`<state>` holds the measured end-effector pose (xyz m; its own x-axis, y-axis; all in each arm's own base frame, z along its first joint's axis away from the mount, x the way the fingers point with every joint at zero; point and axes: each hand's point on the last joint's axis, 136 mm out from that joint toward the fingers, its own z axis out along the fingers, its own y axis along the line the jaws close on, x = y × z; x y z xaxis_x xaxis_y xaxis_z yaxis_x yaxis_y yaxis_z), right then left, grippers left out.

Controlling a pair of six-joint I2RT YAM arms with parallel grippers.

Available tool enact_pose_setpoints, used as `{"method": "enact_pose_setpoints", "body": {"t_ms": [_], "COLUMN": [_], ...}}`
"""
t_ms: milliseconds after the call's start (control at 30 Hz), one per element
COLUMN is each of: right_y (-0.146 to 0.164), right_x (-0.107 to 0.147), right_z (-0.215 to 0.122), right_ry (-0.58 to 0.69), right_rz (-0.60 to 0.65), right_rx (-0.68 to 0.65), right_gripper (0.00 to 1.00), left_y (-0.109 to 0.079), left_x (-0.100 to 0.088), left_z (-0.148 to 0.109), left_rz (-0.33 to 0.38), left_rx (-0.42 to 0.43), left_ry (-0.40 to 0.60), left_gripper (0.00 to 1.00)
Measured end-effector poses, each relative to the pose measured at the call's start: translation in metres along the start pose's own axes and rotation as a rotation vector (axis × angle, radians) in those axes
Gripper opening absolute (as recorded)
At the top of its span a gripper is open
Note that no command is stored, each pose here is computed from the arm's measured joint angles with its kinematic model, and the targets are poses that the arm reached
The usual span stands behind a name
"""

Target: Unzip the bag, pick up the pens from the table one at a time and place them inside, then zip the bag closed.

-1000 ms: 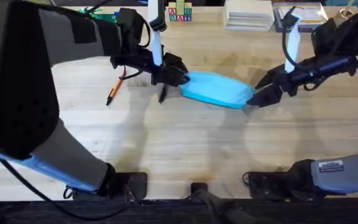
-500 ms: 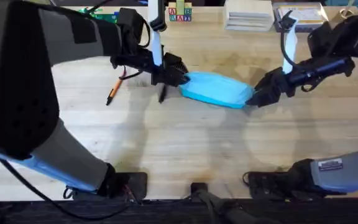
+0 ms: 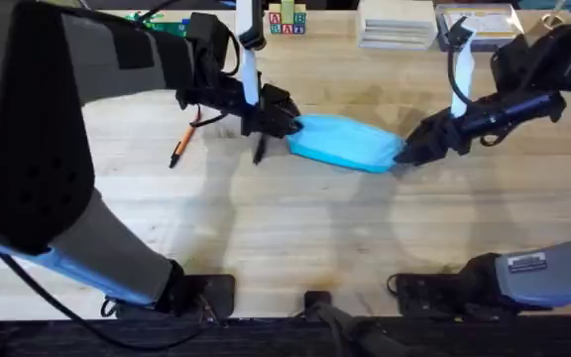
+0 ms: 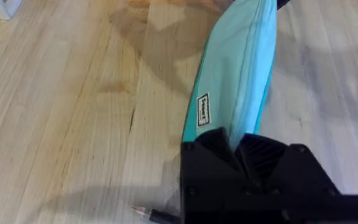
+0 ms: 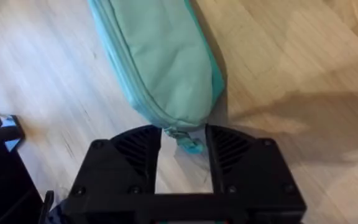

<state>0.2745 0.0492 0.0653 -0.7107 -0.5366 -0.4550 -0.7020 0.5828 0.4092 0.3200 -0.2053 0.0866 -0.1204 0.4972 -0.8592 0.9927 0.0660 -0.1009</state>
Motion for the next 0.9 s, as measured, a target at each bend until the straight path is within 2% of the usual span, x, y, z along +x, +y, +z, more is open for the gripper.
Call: {"method": "enact_pose_setpoints", "body": {"t_ms": [100,200,300,600,900], "right_y": [0.0010,0.0014,0.0024,0.0026,0.0048], "right_x": [-0.0001,-0.0001,-0.0003,0.0024,0.0049], "right_z": [0.0000,0.0001,0.0000,0.0002,0.0007], "right_ry": [-0.001,-0.001,-0.003,0.012,0.027], "right_rz": [0.003,0.003,0.005,0.009,0.015], "right_rx": [-0.004,-0.006,-0.011,-0.008,-0.014], "right_gripper": [0.439,0.411,0.340,0.286,0.046], "left_y": [0.0000,0.0001,0.0001,0.0001,-0.0001], "left_x": [-0.0001,0.0000,0.0000,0.0000,-0.0002], "left_z": [0.0000,0.0000,0.0000,0.0000,0.0002], "left_rz": [0.000,0.000,0.000,0.000,0.001], "left_rx": [0.000,0.000,0.000,0.000,0.001], "left_ry": [0.000,0.000,0.000,0.000,0.000], "left_gripper": [0.042,0.042,0.042,0.042,0.042]}}
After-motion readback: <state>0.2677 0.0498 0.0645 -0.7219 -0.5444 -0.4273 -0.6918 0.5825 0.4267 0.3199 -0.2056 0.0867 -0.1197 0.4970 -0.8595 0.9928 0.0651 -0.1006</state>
